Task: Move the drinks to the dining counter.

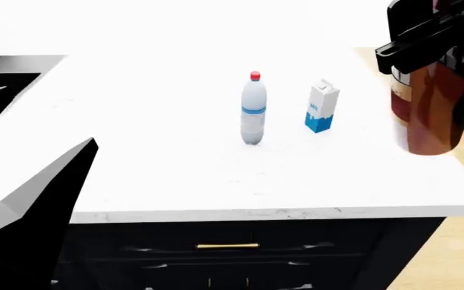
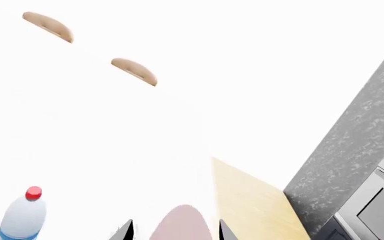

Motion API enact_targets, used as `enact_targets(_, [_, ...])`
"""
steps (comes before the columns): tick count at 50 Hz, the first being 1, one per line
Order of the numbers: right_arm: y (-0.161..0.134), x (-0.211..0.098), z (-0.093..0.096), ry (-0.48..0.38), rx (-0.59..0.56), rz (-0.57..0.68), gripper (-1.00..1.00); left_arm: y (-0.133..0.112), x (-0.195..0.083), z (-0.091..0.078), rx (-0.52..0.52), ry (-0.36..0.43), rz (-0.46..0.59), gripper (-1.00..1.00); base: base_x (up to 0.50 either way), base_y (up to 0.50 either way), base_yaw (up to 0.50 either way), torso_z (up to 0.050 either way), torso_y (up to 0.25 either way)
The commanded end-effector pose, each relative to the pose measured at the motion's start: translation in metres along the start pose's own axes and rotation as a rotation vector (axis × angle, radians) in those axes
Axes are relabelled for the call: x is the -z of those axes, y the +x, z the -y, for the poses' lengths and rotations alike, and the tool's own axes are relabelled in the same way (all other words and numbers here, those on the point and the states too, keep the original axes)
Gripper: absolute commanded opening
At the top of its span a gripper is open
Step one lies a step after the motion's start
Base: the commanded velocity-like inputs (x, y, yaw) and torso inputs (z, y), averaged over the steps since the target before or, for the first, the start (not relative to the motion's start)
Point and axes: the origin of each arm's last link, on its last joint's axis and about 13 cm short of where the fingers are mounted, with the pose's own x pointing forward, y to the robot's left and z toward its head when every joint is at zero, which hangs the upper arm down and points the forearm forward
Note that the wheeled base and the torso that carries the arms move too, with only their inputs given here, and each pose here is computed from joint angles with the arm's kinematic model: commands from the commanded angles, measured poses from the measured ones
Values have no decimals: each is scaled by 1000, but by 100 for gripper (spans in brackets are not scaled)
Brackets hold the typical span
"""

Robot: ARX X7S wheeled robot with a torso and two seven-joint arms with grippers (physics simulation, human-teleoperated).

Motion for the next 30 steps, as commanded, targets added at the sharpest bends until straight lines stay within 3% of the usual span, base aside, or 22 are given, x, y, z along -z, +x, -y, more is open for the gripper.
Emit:
enact_targets(1, [-1, -5, 6, -9, 72, 37, -100, 0, 0, 0, 1, 1, -2, 100, -500, 11, 0, 0, 0])
enact_targets(30, [-1, -6, 7, -4, 76, 31, -100, 0, 0, 0, 0, 0, -1, 100, -500, 11, 0, 1, 1])
